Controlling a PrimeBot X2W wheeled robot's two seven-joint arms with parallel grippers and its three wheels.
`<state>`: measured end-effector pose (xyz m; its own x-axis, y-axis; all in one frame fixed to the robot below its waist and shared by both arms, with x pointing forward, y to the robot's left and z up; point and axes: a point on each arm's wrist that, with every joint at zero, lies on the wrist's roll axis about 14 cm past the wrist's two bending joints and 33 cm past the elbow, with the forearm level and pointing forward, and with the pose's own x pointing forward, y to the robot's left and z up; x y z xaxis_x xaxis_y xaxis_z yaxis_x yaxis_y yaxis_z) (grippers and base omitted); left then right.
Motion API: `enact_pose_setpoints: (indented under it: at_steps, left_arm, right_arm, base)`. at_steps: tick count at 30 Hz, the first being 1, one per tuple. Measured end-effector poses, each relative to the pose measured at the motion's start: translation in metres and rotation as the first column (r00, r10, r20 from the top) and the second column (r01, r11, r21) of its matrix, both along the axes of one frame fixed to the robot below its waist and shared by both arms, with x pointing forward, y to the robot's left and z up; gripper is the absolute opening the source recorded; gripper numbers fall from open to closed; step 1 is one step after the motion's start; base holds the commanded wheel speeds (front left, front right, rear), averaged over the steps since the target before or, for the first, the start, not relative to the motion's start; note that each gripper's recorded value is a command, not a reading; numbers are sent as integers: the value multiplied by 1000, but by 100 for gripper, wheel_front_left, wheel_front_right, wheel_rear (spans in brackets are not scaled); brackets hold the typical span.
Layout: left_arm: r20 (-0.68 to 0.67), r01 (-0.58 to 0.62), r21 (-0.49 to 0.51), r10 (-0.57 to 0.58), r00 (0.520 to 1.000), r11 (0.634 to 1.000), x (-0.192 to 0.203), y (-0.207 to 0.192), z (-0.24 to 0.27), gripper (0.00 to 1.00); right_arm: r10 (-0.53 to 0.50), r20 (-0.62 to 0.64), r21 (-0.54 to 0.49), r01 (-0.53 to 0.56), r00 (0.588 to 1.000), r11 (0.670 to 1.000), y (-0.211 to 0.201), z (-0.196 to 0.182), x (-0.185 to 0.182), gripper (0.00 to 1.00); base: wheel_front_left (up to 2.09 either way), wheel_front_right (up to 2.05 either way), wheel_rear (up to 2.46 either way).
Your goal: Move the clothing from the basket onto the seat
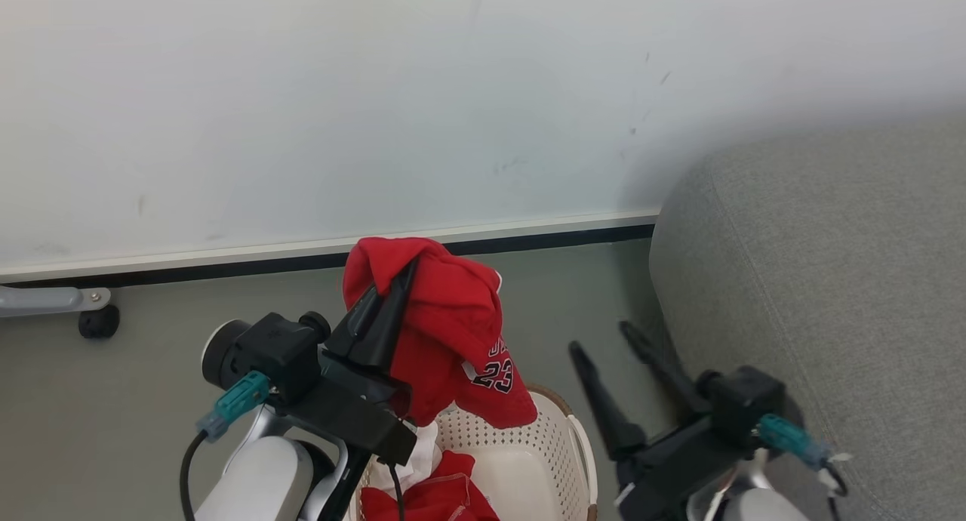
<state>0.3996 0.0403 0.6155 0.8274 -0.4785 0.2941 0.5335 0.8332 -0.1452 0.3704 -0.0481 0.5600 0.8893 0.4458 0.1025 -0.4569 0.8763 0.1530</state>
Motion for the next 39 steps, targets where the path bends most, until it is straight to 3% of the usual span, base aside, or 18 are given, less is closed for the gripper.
enact_pose_setpoints:
  at_steps: [10,24,25,26,27,39]
  left_arm:
    - [-24,14,13,-13,1000,1000,-2,-4,-3,0]
    - [-45,35,15,-34,998,999,-6,-13,-5,0]
    - [-45,35,15,-34,998,999,-6,-13,-5,0]
    - [-46,33,15,-32,998,999,-6,-12,-5,0]
    - [-47,32,15,-32,998,999,-6,-12,-5,0]
    - [-52,27,17,-26,998,999,-6,-10,-6,0]
  right_arm:
    - [237,12,17,-237,971,971,75,14,-19,100]
    - [330,8,-55,-330,944,943,103,15,-4,100]
    - [330,8,-55,-330,944,943,103,15,-4,51]
    - [341,7,-53,-340,940,939,106,15,-4,16]
    - [355,10,-54,-354,935,934,110,16,-5,0]
    - [392,28,-4,-392,920,920,125,23,-7,0]
  base:
    - [0,0,0]
    - [0,0,0]
    - [0,0,0]
    - [0,0,0]
    - [0,0,0]
    - [0,0,0]
